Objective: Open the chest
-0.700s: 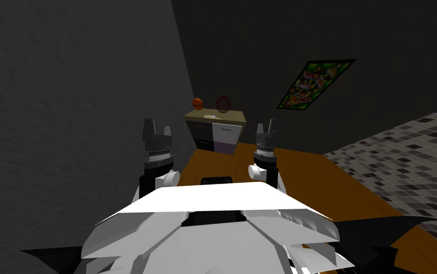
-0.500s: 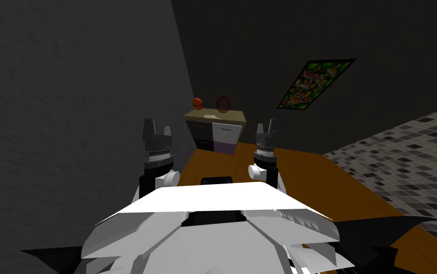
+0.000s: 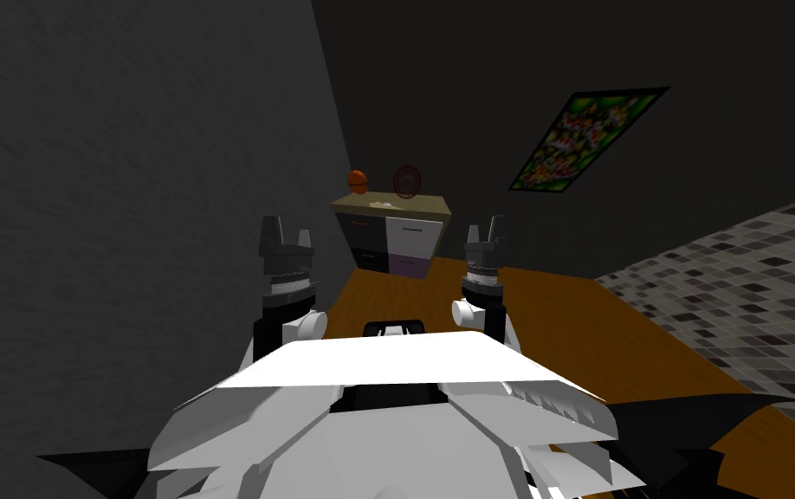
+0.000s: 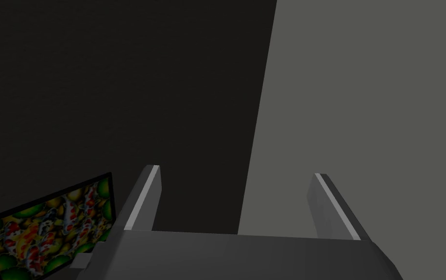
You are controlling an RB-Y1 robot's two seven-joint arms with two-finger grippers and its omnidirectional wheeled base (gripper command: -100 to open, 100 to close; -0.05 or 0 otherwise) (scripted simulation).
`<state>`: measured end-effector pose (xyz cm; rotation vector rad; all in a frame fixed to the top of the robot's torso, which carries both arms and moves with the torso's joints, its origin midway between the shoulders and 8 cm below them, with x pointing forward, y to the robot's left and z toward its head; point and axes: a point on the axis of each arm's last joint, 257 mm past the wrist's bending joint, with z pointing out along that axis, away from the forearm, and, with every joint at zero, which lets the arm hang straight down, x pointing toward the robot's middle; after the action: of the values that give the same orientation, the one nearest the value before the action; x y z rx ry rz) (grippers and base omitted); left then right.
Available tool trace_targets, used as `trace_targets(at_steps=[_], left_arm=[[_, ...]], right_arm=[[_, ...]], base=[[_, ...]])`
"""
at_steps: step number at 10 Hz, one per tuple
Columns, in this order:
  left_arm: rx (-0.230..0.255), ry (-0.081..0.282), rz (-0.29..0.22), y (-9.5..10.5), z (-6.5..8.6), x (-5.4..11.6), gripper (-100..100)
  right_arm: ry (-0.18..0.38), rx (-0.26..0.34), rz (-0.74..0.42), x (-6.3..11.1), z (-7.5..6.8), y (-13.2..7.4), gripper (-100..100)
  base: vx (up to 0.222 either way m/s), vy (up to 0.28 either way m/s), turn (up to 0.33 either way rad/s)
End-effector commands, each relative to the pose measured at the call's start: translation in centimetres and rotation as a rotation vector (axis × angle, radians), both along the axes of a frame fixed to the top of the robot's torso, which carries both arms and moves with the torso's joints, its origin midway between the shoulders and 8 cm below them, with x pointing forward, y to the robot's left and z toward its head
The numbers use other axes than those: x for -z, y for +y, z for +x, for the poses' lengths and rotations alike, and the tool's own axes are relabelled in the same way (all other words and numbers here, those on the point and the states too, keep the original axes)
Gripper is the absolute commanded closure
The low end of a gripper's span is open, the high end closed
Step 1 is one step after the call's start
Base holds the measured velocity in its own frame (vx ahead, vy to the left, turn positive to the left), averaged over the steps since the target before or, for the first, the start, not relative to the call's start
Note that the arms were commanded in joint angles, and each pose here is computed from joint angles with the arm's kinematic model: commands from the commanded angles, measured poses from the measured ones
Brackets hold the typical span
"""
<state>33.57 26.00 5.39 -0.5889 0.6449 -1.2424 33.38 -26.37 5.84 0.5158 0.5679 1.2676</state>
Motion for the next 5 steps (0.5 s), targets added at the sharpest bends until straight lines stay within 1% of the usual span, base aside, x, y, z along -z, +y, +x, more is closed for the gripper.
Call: trace_targets(at_steps=[1,2,3,5], left_arm=[[0.0,0.0,0.0,0.0,0.0,0.0,0],[0.0,0.0,0.0,0.0,0.0,0.0,0],[0.014,0.013,0.025,-0.4,0.3,0.4,-100],[0.033,0.035,0.056,-0.9,1.0,1.3,-100]], right_arm=[[0.0,0.0,0.0,0.0,0.0,0.0,0],[0.0,0.0,0.0,0.0,0.0,0.0,0],[0.0,0.0,0.0,0.0,0.0,0.0,0],[0.001,0.0,0.0,0.0,0.0,0.0,0]], base=[[0.0,0.0,0.0],[0.0,0.0,0.0],[0.021,-0.013,-0.017],[0.058,-0.038,-0.023]])
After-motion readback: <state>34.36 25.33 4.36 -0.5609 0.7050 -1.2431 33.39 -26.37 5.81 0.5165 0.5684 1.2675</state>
